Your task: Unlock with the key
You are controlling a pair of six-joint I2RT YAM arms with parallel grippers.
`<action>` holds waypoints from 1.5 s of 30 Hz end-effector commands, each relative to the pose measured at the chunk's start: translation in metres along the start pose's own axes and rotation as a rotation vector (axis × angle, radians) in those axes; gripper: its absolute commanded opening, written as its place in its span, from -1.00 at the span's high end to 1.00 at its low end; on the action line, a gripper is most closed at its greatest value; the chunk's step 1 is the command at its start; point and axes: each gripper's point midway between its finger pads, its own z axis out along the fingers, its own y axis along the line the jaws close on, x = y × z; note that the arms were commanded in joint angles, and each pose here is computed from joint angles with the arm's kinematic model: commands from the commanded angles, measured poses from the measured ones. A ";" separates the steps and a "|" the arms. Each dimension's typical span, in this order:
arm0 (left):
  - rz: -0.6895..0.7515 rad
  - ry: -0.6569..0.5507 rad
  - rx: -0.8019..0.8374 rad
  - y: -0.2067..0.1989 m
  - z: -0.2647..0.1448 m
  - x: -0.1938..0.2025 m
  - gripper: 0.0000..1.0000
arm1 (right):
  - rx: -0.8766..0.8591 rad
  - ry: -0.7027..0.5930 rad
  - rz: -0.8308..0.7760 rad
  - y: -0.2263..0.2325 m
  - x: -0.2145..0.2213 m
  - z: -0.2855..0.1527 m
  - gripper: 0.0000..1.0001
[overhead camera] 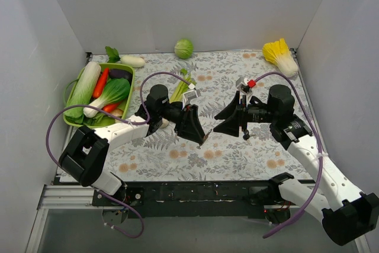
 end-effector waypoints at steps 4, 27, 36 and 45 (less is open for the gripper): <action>0.066 0.014 0.037 -0.012 -0.001 -0.010 1.00 | -0.148 0.035 -0.019 0.028 0.012 0.010 -0.42; 0.082 -0.044 -0.089 0.011 0.000 -0.020 1.00 | -0.001 0.111 0.027 0.012 0.030 0.027 0.79; 0.106 -0.123 -0.434 0.064 -0.017 -0.038 1.00 | 0.208 0.153 0.092 -0.025 0.036 0.026 0.97; 0.181 -0.207 -0.808 0.100 -0.049 -0.053 1.00 | 0.372 0.178 0.213 -0.064 0.051 0.033 0.97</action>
